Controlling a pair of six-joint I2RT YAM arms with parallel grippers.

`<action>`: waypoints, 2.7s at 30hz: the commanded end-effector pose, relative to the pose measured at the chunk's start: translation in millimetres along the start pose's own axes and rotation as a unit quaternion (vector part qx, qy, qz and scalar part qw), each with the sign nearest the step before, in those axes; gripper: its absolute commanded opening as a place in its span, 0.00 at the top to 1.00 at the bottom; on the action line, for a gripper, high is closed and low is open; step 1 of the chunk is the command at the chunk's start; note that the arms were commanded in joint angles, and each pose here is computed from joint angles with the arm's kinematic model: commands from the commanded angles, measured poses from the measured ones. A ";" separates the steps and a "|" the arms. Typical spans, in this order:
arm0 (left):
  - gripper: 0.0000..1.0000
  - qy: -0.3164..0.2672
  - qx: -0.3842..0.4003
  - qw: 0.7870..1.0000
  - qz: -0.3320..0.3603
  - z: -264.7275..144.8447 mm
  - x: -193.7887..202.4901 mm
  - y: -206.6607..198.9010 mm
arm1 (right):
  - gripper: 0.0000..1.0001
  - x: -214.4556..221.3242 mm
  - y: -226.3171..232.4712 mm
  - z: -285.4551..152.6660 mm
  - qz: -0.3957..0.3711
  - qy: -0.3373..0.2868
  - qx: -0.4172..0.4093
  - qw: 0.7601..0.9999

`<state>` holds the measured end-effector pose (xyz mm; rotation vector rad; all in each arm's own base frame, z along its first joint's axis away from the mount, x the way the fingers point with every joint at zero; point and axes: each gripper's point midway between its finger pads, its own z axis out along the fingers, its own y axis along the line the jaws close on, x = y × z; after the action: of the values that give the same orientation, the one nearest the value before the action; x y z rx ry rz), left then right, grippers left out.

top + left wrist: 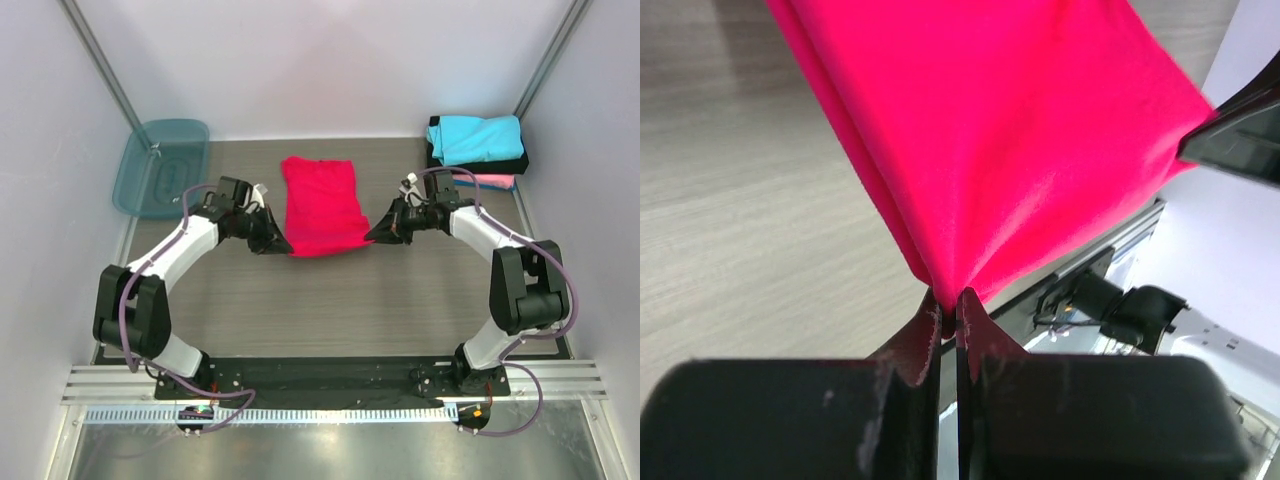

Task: Fold and stack the t-shirts
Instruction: Fold the tshirt, then neatly place the folded tshirt to the corner

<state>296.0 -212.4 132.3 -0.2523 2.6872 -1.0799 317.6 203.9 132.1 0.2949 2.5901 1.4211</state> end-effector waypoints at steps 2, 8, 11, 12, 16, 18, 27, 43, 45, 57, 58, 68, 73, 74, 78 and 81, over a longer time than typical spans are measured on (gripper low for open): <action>1.00 -0.019 -0.004 0.999 0.029 -19.3 7.9 -2.4 | 0.99 1.3 25.1 -15.7 -0.051 -0.018 -0.017 0.998; 1.00 -0.049 -0.006 0.998 0.033 -22.7 0.7 0.9 | 0.99 -10.0 24.6 -3.1 -0.069 -0.020 -0.015 0.997; 1.00 -0.065 -0.005 0.998 0.025 -27.7 -10.8 3.1 | 0.99 -21.8 33.2 0.2 -0.083 -0.024 -0.021 0.996; 1.00 -0.076 -0.005 0.997 0.021 -31.2 -19.1 4.5 | 0.99 -29.2 38.1 2.6 -0.091 -0.026 -0.023 0.995; 1.00 -0.108 0.003 0.994 0.010 -34.5 -49.7 3.8 | 0.99 -52.9 49.5 8.2 -0.113 -0.040 -0.032 0.992; 1.00 -0.123 0.010 0.992 0.013 -34.8 -66.3 2.4 | 0.99 -65.2 56.7 9.6 -0.128 -0.050 -0.036 0.990; 1.00 -0.146 0.030 0.987 0.060 -6.1 -150.5 -16.1 | 0.99 -125.3 68.6 32.2 -0.174 -0.082 -0.044 0.980; 1.00 -0.227 -0.004 0.958 0.177 46.8 -289.5 -15.6 | 0.98 -246.6 58.0 79.7 -0.228 -0.155 -0.043 0.960; 1.00 -0.237 -0.009 0.954 0.184 52.7 -300.0 -13.3 | 0.97 -258.3 62.2 81.1 -0.242 -0.168 -0.045 0.955; 0.52 -0.370 -0.049 0.901 0.221 13.7 -363.9 -41.0 | 0.39 -292.1 64.6 61.3 -0.289 -0.224 -0.024 0.931; 0.50 -0.371 -0.050 0.900 0.223 5.9 -360.2 -45.1 | 0.38 -288.7 63.8 56.6 -0.288 -0.221 -0.025 0.931; 0.52 -0.181 0.027 0.956 0.231 30.0 -240.4 -38.3 | 0.27 -249.5 3.7 63.0 -0.215 -0.130 -0.035 0.967; 0.57 -0.072 0.137 0.962 0.225 51.4 -180.1 -56.1 | 0.01 -248.6 -5.2 77.2 -0.191 -0.109 -0.068 0.973; 0.56 -0.061 0.144 0.964 0.214 56.0 -174.6 -55.5 | 0.00 -250.2 -10.3 81.4 -0.186 -0.108 -0.073 0.974; 0.55 -0.028 0.154 0.966 0.206 76.3 -157.7 -50.0 | 0.00 -251.3 -18.4 91.0 -0.160 -0.106 -0.082 0.978; 0.56 -0.017 0.157 0.967 0.198 88.9 -156.6 -44.3 | 0.00 -246.4 -27.7 103.5 -0.146 -0.094 -0.085 0.981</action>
<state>478.5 -254.3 122.8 0.2724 2.3632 -1.2153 574.2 201.3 64.1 0.0313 2.2669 1.3733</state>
